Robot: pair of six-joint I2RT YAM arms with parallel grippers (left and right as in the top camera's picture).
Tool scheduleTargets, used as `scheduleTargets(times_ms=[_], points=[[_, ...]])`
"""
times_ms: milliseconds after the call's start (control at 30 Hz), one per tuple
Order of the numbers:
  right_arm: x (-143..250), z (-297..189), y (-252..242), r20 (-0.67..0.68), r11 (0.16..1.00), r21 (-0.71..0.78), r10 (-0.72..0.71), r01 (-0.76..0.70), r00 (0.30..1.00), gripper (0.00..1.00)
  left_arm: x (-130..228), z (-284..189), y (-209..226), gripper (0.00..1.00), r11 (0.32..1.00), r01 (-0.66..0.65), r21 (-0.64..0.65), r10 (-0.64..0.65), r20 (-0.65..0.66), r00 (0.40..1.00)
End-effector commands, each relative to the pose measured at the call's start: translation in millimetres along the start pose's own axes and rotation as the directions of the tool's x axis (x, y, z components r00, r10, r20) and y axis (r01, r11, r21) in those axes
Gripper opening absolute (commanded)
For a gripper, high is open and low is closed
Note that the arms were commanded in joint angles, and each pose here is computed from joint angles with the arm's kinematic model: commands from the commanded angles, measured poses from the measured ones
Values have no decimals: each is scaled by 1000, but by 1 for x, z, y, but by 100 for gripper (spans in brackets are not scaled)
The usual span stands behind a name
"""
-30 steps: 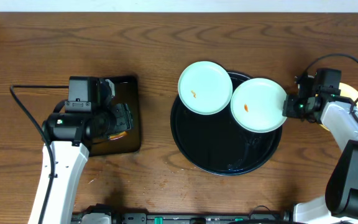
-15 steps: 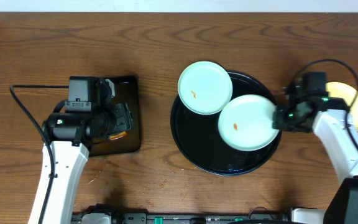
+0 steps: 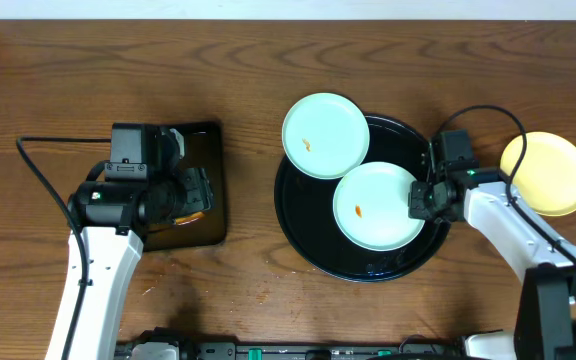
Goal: Clean dirty plates on tray and stack at the side
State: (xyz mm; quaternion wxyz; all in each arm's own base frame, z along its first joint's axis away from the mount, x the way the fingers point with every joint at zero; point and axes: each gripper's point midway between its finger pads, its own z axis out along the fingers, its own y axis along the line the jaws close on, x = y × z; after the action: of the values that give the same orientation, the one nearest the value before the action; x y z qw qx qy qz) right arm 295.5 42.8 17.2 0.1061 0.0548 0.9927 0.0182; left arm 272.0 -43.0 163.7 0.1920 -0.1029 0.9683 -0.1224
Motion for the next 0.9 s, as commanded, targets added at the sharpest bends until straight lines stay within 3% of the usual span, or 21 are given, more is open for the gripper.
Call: scheduleTargets(times_ms=[0, 567, 867], points=[[7, 14, 1, -22, 1000, 9, 4, -4, 1000, 1, 1, 2, 12, 63, 997, -19, -69, 19, 2, 1000], [21, 47, 0, -82, 1000, 10, 4, -3, 997, 1, 10, 23, 19, 63, 995, -10, -97, 1, -87, 996], [25, 47, -2, -97, 1000, 18, -18, 20, 995, 1, 12, 64, 53, 58, 962, 11, -273, -62, -178, 982]])
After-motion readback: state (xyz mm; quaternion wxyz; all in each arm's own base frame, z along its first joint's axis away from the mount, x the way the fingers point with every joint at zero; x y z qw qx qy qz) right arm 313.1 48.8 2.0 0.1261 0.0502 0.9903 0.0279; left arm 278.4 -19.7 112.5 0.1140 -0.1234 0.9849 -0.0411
